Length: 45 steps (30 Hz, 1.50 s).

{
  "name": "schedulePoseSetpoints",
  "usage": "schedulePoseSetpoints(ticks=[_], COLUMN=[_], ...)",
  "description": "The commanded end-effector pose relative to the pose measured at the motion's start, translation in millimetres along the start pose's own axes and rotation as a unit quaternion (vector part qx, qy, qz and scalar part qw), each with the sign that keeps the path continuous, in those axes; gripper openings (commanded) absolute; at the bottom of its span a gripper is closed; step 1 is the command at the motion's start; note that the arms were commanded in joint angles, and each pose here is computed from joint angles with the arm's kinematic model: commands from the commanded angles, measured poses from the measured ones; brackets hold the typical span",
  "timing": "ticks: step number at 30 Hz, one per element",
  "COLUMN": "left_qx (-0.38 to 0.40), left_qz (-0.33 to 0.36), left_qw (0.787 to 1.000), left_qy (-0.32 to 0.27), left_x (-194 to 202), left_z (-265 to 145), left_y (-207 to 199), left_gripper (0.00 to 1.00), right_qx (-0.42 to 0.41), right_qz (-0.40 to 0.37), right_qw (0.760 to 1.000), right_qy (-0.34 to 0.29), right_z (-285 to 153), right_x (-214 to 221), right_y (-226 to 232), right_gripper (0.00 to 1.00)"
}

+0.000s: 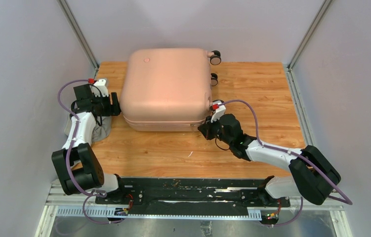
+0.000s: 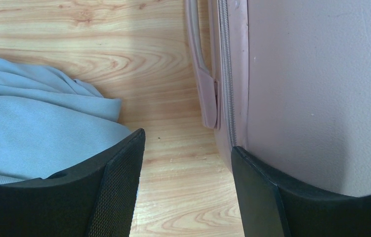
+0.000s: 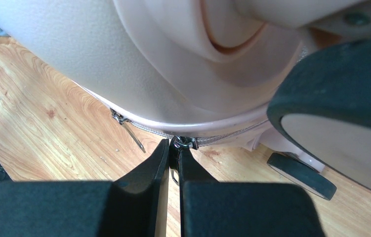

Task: Pack the luggage
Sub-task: Zip the luggage at the corner of the board.

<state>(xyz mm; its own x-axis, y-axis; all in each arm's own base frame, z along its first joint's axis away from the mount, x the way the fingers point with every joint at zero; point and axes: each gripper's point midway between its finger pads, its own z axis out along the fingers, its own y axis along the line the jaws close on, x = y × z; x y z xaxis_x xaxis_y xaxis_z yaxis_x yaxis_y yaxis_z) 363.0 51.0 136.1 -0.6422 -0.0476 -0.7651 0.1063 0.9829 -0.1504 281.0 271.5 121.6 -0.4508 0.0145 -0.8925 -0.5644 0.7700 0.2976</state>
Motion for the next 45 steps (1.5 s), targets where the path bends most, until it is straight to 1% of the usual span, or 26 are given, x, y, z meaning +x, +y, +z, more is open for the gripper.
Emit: schedulePoseSetpoints(ticks=[1, 4, 9, 14, 18, 22, 26, 30, 35, 37, 39, 43, 45], left_qx=[0.068, 0.082, 0.121, 0.15, 0.161, 0.176, 0.189, 0.199, 0.217, 0.226, 0.231, 0.236, 0.235], left_qz=[-0.003, -0.011, -0.017, -0.013, -0.007, -0.002, 0.006, 0.011, 0.019, 0.025, 0.034, 0.046, 0.053], left_qw=[0.998, 0.996, 0.993, 0.989, 0.987, 0.984, 0.982, 0.98, 0.976, 0.974, 0.972, 0.971, 0.971], left_qy=[-0.011, -0.014, -0.007, 0.005, 0.007, 0.004, 0.006, 0.006, 0.009, 0.009, 0.012, 0.011, 0.009], left_x=[-5.5, -4.6, 7.9, 27.0, 32.6, 32.4, 35.3, 37.2, 39.0, 39.2, 39.0, 37.2, 37.7], left_z=[-6.1, -5.7, -0.2, 2.1, 2.8, 0.1, -0.8, -2.0, -1.7, -1.1, 0.9, -1.7, -2.6], left_y=[-32.8, -38.4, -56.2, -74.9, -81.3, -91.6, -102.7, -108.0, -117.4, -123.2, -129.9, -134.9, -134.4], left_gripper=[0.68, 0.61, 0.51, 0.49, 0.47, 0.45, 0.44, 0.43, 0.42, 0.42, 0.41, 0.4, 0.4], right_qx=[-0.015, -0.055, -0.12, -0.177, -0.213, -0.257, -0.303, -0.32, -0.347, -0.346, -0.368, -0.328, -0.324], right_qz=[-0.007, -0.006, 0.0, -0.001, -0.001, -0.003, 0.014, 0.068, 0.09, 0.093, 0.088, 0.098, 0.096], right_qw=[0.999, 0.998, 0.993, 0.984, 0.977, 0.966, 0.953, 0.943, 0.93, 0.93, 0.924, 0.938, 0.94], right_qy=[-0.039, -0.024, -0.007, 0.008, 0.017, 0.008, -0.009, -0.06, -0.082, -0.08, -0.06, -0.062, -0.039], right_z=[-1.0, 3.8, 8.6, 10.1, 11.2, 9.5, 9.4, 2.1, 5.3, 12.2, 18.2, 19.1, 21.1], right_x=[-25.6, -19.6, -12.9, -12.5, -13.9, -19.8, -27.2, -41.9, -54.3, -55.3, -50.8, -43.7, -34.7], right_y=[5.1, 22.8, 58.6, 86.2, 101.4, 121.9, 142.9, 144.1, 155.6, 163.3, 179.6, 161.0, 160.3], right_gripper=[0.0, 0.0, 0.0, 0.0, 0.0, 0.0, 0.0, 0.0, 0.0, 0.0, 0.0, 0.0, 0.0])
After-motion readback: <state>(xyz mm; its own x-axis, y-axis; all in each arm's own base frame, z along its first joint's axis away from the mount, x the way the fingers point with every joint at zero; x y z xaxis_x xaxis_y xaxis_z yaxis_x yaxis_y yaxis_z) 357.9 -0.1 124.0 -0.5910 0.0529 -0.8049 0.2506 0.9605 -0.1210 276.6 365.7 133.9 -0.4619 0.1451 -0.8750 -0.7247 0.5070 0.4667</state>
